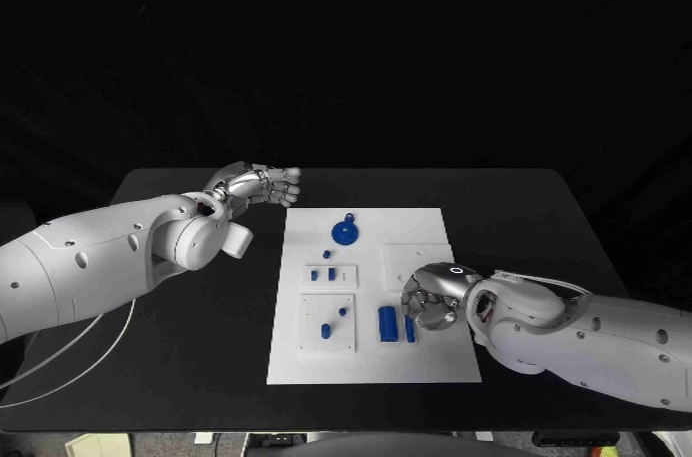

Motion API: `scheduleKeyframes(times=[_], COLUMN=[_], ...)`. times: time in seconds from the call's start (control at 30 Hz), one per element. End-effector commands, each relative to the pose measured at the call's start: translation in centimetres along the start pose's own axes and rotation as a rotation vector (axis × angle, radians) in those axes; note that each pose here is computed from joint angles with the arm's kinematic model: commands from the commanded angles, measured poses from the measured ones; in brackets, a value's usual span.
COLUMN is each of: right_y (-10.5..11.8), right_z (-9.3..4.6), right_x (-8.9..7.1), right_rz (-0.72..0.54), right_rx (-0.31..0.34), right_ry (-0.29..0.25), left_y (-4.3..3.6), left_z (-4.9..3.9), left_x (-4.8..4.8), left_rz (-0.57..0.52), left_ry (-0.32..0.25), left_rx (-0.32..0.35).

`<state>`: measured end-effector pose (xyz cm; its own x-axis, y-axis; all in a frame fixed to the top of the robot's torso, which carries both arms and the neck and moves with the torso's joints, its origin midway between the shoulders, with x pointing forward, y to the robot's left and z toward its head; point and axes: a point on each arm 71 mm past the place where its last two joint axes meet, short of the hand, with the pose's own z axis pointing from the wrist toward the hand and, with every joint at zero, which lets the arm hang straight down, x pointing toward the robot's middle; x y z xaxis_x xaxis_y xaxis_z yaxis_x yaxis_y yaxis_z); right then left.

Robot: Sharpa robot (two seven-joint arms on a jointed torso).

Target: Assemble the parts on the task board

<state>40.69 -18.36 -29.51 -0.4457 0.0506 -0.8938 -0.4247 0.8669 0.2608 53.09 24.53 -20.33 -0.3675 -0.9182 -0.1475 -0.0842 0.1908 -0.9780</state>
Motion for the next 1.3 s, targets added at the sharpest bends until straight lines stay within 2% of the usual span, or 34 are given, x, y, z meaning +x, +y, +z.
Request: scheduleKeyframes(times=[0.03,0.4,0.67,0.9,1.13,1.3], right_y=[0.17,-0.09,-0.08,0.03,0.04,-0.41], right_z=[0.01,0.0,0.06,0.12,-0.07,-0.62], right_x=[0.74,0.91,0.72,0.93,0.72,0.23], right_rz=[-0.044,-0.049,-0.076,-0.092,-0.073,-0.01], right_rx=[-0.02,-0.023,-0.048,-0.061,-0.062,-0.054], right_ry=[0.018,0.018,-0.024,-0.039,-0.07,-0.127], left_y=[-0.14,-0.13,-0.11,-0.11,-0.11,-0.11], left_z=[0.06,0.05,0.04,0.05,0.06,0.11], left_x=[0.2,0.16,0.15,0.17,0.16,0.16], left_rz=[-0.001,-0.001,-0.001,-0.001,-0.001,0.0], left_ry=[0.015,0.015,0.016,0.018,0.018,0.016], left_rx=[0.009,0.009,0.007,0.006,0.007,0.009])
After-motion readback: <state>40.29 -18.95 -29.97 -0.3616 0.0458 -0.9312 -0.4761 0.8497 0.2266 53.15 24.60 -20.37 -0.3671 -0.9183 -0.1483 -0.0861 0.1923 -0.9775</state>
